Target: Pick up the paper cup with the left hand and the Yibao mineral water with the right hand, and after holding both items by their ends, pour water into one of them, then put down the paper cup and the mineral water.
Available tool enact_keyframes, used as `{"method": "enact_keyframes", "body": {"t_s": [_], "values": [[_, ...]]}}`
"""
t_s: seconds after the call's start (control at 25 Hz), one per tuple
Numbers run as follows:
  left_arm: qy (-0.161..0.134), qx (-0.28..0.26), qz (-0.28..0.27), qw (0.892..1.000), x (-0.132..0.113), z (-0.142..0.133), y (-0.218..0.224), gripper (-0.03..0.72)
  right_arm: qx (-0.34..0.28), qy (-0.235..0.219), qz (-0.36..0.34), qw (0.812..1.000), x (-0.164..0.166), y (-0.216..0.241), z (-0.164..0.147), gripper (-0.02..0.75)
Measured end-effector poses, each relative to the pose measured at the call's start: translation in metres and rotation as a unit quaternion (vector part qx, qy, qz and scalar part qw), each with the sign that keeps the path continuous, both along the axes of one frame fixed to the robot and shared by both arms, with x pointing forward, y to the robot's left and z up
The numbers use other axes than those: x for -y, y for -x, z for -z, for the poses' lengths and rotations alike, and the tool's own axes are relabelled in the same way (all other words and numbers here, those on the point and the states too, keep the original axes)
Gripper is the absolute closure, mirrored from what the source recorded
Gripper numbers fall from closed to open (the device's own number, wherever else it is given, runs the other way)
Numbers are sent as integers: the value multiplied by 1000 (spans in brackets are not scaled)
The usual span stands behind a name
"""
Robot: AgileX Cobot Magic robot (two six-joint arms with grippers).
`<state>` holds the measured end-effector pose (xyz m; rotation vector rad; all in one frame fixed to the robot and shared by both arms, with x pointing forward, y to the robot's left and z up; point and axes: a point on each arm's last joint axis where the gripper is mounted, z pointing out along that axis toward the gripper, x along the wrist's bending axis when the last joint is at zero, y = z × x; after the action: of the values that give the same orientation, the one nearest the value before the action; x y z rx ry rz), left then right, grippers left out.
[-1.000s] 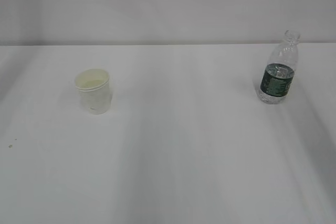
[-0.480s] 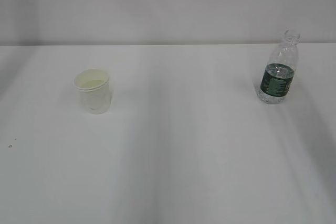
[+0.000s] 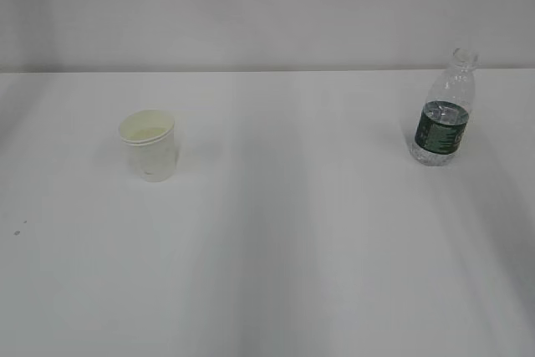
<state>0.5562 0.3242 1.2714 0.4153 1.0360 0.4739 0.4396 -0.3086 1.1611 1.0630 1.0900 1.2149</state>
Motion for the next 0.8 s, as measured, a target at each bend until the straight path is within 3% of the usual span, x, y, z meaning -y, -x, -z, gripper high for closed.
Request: {"method": "enact_keyframes", "body": {"t_s": [0.56, 0.8], "values": [[10, 11, -55, 998, 0, -43, 72, 302, 17, -7, 8, 1000, -1, 41, -17, 148], [-30, 6, -121, 992, -1, -61, 121, 303, 32, -27, 8, 999, -1, 55, -23, 148]]}}
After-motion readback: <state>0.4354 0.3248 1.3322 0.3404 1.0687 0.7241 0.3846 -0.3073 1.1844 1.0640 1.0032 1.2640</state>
